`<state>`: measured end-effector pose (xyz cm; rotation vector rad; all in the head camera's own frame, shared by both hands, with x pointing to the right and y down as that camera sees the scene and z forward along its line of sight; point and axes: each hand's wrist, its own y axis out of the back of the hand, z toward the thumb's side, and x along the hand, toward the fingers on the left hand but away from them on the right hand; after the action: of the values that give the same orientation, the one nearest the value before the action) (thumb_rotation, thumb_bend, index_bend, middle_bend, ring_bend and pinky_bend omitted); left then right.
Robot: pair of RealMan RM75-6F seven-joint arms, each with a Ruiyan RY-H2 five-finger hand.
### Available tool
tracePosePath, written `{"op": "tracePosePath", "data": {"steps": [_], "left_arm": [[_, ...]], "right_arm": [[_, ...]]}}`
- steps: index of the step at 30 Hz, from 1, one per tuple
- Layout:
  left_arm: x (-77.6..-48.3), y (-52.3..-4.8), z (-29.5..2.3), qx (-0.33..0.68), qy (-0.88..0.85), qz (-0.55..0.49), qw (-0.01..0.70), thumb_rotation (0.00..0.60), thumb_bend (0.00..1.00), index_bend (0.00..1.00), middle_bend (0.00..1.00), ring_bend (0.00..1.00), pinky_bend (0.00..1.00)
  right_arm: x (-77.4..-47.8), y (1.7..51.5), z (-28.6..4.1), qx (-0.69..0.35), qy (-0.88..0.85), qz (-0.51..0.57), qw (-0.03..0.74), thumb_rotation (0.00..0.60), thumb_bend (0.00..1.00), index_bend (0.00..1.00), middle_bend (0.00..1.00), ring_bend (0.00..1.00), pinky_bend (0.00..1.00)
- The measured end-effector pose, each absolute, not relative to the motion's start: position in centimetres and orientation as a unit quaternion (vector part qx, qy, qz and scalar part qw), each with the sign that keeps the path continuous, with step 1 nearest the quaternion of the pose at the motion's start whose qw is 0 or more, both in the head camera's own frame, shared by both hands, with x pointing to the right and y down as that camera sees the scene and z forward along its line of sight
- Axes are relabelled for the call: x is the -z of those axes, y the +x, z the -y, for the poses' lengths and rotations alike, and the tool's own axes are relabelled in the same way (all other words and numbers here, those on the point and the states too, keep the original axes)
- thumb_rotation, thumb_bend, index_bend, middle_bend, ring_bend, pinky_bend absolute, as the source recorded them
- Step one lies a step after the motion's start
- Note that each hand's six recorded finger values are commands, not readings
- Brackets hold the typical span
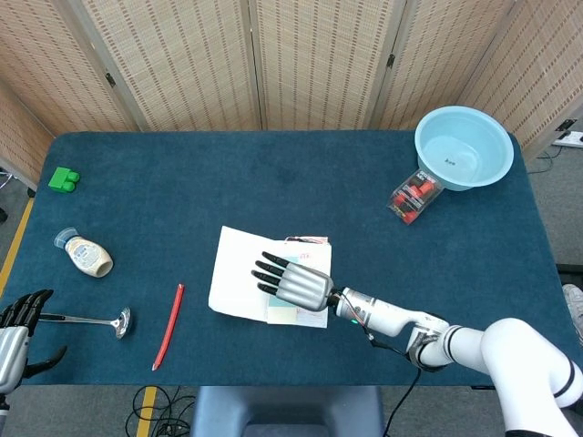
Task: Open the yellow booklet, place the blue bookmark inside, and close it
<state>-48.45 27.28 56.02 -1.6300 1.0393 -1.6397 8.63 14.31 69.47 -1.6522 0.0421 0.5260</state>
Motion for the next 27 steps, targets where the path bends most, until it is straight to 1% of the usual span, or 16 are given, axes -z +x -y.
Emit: {"op": "tracePosePath", "data": {"steps": [3,7,12,15,27], "left_arm": [[-55.9,-48.3,-27.3,0.616,-0.614,-0.391,0.299,0.600,0.26,0.09,0.12,0.11,0.16],[-55.9,-47.9,-27.1,0.612,-0.618,-0.390,0.303,0.600,0.26,0.09,0.12,0.11,0.16],[-55.8,-47.3,-27.0,0.607,-0.622,-0.389,0.306,0.600,0.26,0.09,0.12,0.11,0.16],[-55.7,-47.2,-27.0,0.606,-0.622,-0.389,0.308,0.600,0.26,0.09,0.12,0.11,0.16],[-55.7,-47.6,-27.3,0.610,-0.619,-0.390,0.304,0.600,0.26,0.09,0.12,0.11,0.16]], "right_arm": [[-68.5,9.9,-15.1,-0.230,-0.740,-0.019,0.632,0.600,0.47,0.21,0.07,0.00,0.00],[-67.9,12.0,-16.6,-0.237,-0.752,-0.038,0.614,0.600,0.50,0.23,0.07,0.00,0.00],[-68.2,13.3,-19.3,-0.236,-0.755,-0.073,0.608,0.600,0.52,0.23,0.07,0.00,0.00],[-68.5,13.2,-20.3,-0.232,-0.755,-0.082,0.608,0.600,0.52,0.24,0.05,0.00,0.00],[-70.2,11.5,-21.6,-0.226,-0.748,-0.091,0.617,0.600,0.52,0.24,0.00,0.00,0.00]]}}
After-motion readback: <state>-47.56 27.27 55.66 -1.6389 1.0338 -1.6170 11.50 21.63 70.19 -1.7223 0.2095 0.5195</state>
